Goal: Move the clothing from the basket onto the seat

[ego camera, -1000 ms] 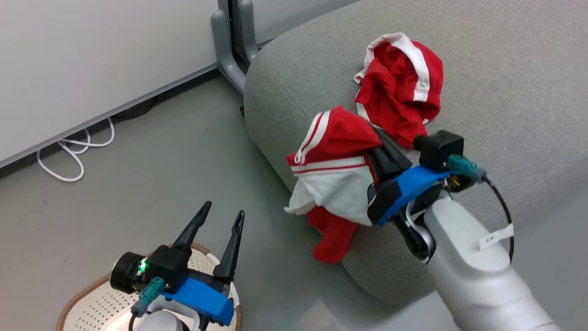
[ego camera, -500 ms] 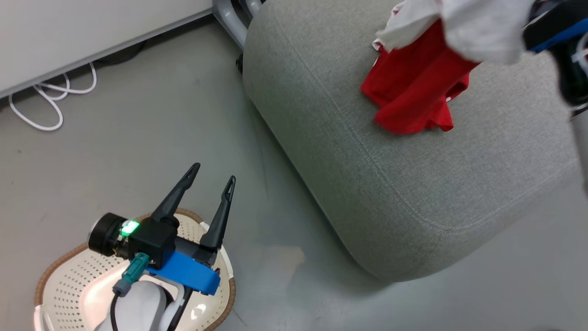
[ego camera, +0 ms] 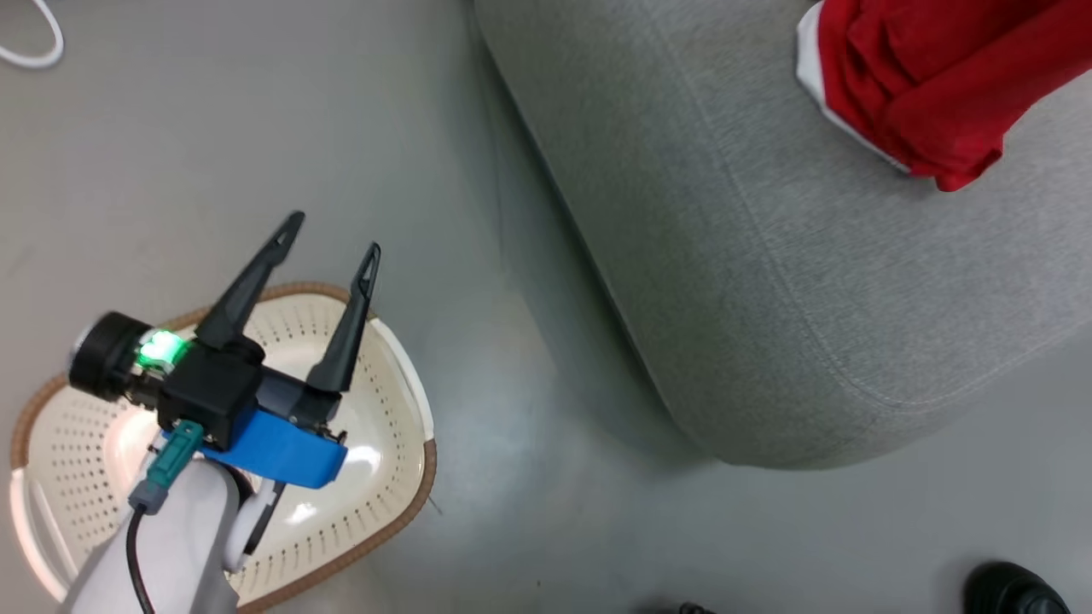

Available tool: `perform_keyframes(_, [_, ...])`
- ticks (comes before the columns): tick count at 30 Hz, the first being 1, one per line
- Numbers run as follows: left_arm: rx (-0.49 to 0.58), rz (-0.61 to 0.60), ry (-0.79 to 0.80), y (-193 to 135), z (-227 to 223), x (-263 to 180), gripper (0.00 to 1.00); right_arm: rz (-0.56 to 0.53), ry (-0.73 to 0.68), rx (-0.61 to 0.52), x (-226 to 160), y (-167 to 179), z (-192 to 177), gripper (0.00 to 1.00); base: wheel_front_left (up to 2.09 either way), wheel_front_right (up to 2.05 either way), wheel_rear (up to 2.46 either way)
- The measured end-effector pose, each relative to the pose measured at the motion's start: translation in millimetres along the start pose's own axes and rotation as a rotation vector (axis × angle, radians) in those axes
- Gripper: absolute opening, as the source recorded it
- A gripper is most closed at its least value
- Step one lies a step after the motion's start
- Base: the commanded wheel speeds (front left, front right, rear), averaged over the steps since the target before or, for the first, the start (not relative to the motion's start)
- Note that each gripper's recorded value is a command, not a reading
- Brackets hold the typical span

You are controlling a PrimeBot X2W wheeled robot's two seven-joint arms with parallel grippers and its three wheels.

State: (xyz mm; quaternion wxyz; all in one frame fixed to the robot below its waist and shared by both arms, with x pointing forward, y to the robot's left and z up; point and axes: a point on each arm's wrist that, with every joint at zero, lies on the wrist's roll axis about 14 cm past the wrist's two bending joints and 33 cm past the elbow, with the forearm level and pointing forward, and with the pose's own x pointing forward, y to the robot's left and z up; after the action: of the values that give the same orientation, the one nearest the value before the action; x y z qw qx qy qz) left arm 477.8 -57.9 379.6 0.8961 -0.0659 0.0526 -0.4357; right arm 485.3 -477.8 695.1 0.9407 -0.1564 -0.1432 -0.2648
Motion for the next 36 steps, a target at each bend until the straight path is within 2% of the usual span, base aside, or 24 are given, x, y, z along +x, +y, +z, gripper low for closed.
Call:
perform_keyframes(7, [0.007, 0.007, 0.009, 21.6, -17.2, 5.4, 1.0, -0.024, 0.291, 0.003, -42.4, 20.2, -128.6, 0.0, 0.0, 0.0, 0.0])
perform_keyframes(13, [-0.005, 0.012, 0.044, 28.4, -35.2, 2.5, 1.0, -0.034, 0.451, 0.039, -74.2, 42.0, -193.1, 0.0, 0.0, 0.0, 0.0])
perform_keyframes(19, [-0.008, 0.014, 0.052, 30.6, -39.0, 1.5, 1.0, -0.048, 0.512, 0.051, -89.4, 46.4, -213.8, 0.0, 0.0, 0.0, 0.0])
perform_keyframes(28, [-0.013, 0.01, 0.056, 28.0, -38.4, 1.4, 1.0, -0.037, 0.504, 0.039, -86.9, 49.7, -209.8, 0.0, 0.0, 0.0, 0.0])
perform_keyframes(29, [-0.013, 0.01, 0.056, 27.4, -38.3, 1.3, 1.0, -0.034, 0.5, 0.034, -86.1, 49.9, -208.4, 0.35, 0.0, 0.0, 0.0])
perform_keyframes(30, [-0.014, 0.009, 0.056, 26.7, -37.9, 1.2, 1.0, -0.031, 0.495, 0.031, -85.4, 50.0, -206.9, 0.63, 0.0, 0.0, 0.0])
perform_keyframes(31, [-0.014, 0.009, 0.056, 25.9, -37.8, 1.0, 1.0, -0.03, 0.491, 0.029, -84.8, 50.3, -205.6, 1.0, 0.0, 0.0, 0.0])
perform_keyframes(36, [-0.016, 0.012, 0.053, 25.4, -34.9, -0.5, 1.0, -0.018, 0.495, 0.034, -89.5, 55.3, -206.3, 1.0, 0.0, 0.0, 0.0])
